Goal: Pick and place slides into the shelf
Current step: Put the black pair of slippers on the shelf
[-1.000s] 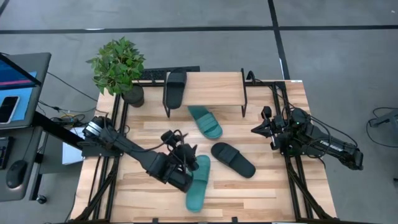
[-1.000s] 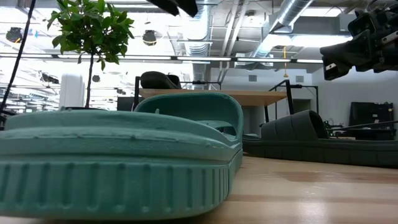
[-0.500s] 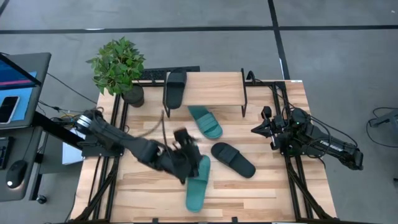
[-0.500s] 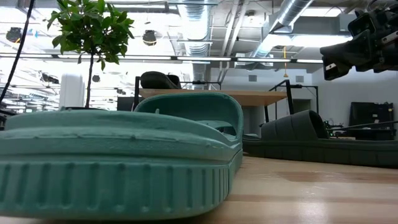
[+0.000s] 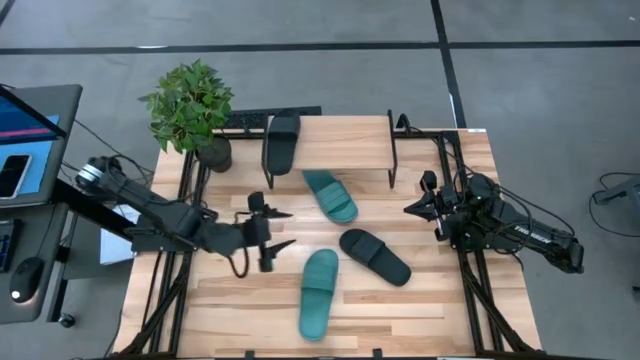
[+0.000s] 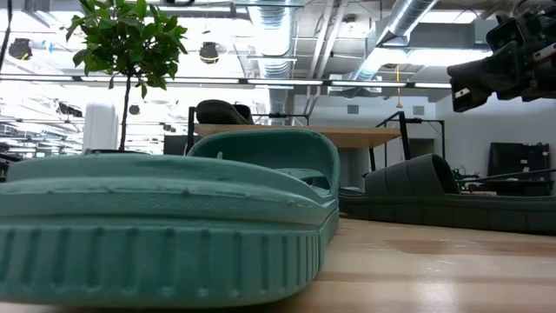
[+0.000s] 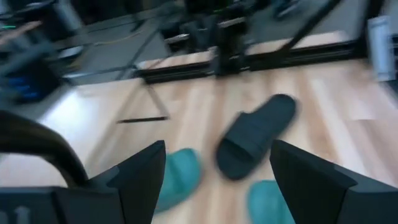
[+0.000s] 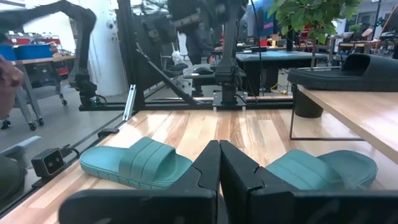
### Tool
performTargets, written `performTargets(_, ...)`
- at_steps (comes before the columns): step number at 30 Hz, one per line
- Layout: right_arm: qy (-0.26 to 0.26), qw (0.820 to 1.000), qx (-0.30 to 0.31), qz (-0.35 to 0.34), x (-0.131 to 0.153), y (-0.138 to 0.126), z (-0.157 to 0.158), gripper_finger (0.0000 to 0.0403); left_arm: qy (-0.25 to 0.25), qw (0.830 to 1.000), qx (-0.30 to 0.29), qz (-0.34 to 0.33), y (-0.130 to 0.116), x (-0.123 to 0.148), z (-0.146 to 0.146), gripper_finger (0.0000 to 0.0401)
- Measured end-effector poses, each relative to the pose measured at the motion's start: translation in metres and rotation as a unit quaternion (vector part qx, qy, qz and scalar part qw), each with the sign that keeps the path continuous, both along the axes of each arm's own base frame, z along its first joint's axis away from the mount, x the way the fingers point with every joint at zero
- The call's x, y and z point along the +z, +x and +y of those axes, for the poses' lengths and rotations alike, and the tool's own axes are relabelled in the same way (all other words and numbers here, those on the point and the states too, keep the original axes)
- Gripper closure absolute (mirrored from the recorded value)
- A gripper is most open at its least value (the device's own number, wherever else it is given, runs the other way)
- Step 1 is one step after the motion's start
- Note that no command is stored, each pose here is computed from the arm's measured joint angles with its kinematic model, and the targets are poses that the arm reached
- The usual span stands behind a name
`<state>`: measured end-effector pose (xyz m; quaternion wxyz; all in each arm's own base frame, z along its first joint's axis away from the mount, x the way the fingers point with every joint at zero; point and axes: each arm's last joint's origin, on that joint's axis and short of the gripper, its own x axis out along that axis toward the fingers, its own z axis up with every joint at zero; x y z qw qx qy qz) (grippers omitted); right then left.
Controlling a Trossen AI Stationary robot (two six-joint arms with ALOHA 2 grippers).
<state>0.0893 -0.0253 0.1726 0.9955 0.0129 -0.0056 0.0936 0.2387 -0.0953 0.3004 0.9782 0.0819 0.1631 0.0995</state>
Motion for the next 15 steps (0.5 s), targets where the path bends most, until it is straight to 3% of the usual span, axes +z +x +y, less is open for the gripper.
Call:
performTargets(3, 0.000, 1.000, 0.000, 0.000, 0.000, 0.000, 0.000, 0.0403, -0.019, 0.999, -0.032, -0.025, -0.016, -0.029, 0.008, 0.0127)
performTargets(8, 0.000, 1.000, 0.000, 0.000, 0.000, 0.000, 0.000, 0.0403, -0.038, 0.997, -0.030, -0.066, -0.035, -0.072, 0.018, 0.0127)
performTargets(15, 0.000, 1.000, 0.000, 0.000, 0.000, 0.000, 0.000, 0.0403, -0.046, 0.996, 0.010, -0.075, -0.043, -0.097, 0.028, 0.0127)
